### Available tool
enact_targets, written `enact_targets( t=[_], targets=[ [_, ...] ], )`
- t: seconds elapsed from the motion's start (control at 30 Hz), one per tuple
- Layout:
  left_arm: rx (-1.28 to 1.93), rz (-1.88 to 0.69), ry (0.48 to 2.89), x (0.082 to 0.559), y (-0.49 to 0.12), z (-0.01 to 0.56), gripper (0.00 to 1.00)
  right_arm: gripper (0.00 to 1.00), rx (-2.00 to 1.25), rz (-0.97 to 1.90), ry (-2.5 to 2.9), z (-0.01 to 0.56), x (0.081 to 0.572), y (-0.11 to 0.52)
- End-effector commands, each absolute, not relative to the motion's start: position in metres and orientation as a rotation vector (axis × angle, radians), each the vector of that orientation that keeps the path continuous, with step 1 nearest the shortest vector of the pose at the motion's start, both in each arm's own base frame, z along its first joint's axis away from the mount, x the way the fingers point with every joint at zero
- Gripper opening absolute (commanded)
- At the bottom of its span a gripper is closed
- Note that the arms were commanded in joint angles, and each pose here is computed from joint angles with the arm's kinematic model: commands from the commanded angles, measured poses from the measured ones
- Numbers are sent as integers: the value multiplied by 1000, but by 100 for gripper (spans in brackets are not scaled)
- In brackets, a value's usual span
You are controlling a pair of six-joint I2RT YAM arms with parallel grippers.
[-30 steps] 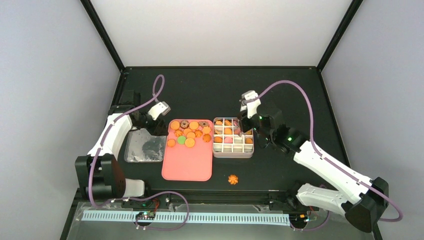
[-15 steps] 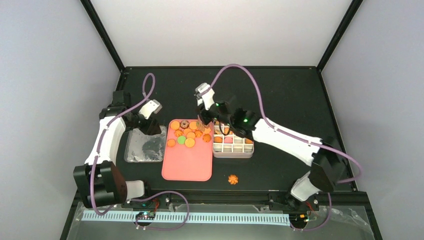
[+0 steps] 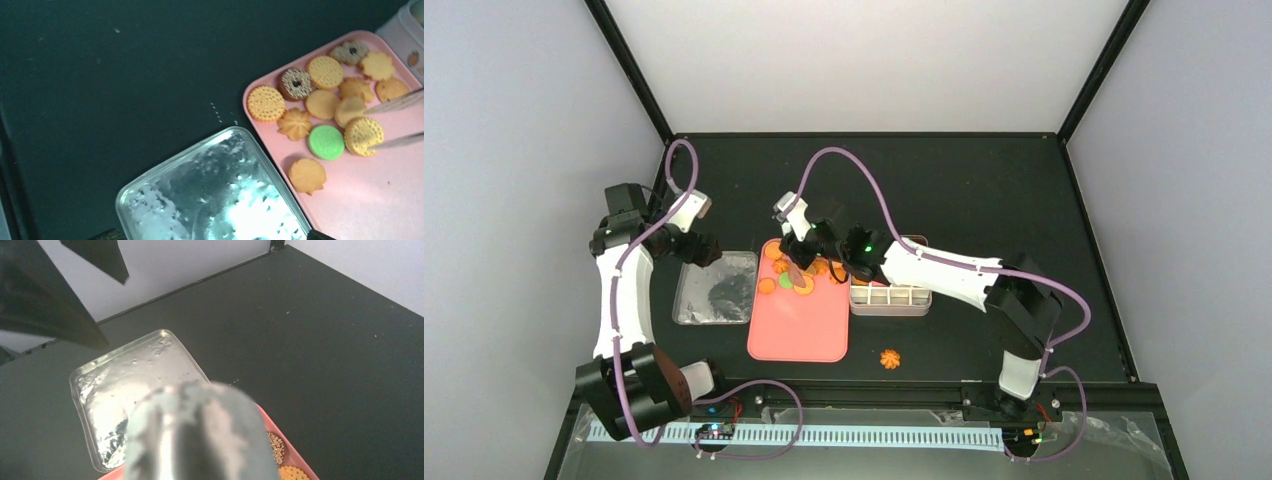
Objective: Pack the cookies
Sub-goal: Pick up the fake cookies from the plate.
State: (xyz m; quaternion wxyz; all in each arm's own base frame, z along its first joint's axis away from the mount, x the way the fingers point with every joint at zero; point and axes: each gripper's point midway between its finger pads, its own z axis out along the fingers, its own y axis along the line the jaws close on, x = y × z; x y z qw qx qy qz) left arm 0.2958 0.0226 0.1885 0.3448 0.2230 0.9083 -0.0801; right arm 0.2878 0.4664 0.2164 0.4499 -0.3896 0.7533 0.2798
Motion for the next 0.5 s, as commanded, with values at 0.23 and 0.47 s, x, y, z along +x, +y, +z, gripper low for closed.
enact_targets(
  t=[0.23,0.47],
  targets=[
    [506,-274,2266,329,32,217,99,38,-959,663,1834,206,297,472],
    [507,-323,2251,329,26,216,99,39,-1005,708,1850,193,281,480]
  ],
)
